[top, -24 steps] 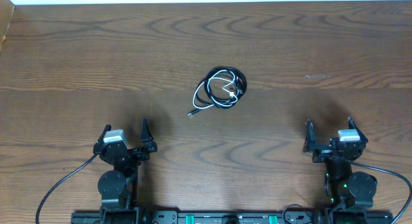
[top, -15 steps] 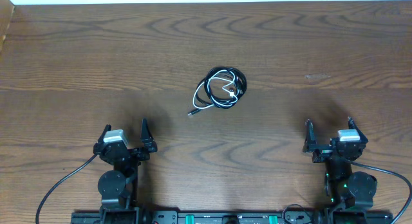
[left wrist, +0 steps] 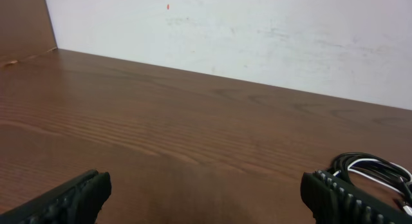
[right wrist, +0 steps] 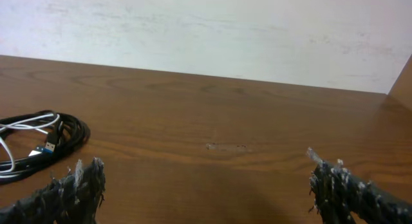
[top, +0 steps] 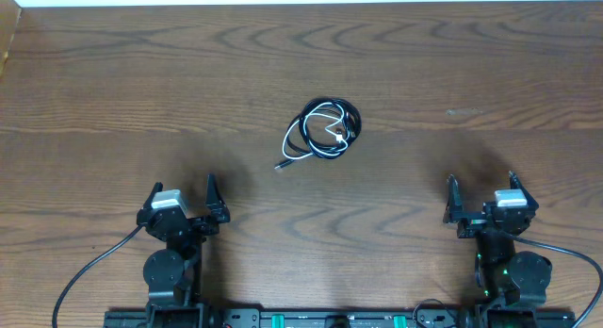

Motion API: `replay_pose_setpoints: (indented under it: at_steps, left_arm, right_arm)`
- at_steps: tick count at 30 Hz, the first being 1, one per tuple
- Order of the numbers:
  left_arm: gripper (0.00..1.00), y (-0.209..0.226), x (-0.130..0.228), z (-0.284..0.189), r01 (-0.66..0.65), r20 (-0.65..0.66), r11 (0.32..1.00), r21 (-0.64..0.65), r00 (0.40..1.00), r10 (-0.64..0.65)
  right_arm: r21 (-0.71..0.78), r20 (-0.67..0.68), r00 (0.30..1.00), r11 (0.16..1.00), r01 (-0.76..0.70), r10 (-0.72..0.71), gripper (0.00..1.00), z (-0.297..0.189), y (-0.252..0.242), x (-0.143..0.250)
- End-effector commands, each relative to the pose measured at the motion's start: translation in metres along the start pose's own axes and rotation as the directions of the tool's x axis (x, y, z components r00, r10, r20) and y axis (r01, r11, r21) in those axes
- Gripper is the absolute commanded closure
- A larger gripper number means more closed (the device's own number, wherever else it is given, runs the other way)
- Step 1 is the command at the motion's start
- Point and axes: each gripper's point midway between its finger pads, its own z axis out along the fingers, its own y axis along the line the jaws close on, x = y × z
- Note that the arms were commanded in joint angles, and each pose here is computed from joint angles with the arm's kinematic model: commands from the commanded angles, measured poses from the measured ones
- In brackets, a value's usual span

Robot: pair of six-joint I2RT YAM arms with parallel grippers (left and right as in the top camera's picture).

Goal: Untangle cables

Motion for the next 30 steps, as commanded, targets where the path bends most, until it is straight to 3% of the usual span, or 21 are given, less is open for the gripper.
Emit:
replay_pose_setpoints:
  at_steps: [1,30]
  left_arm:
    - [0.01,0.0055,0.0181,0.0007,-0.012,-0.062,1.000,-0.027,0.998,0.010]
    - [0.01,0.0055,0.0180,0.0007,-0.012,-0.062,1.000,-0.027,0.998,0.010]
  right_arm:
    - [0.006,-0.001,1.000,1.000,0.006,-0.006,0.01,-0.0001,-0.0009,0.0011]
    - [0.018,-0.002,1.000,1.000,0.006,-0.006,0.01,-0.0001,-0.0031,0.0013]
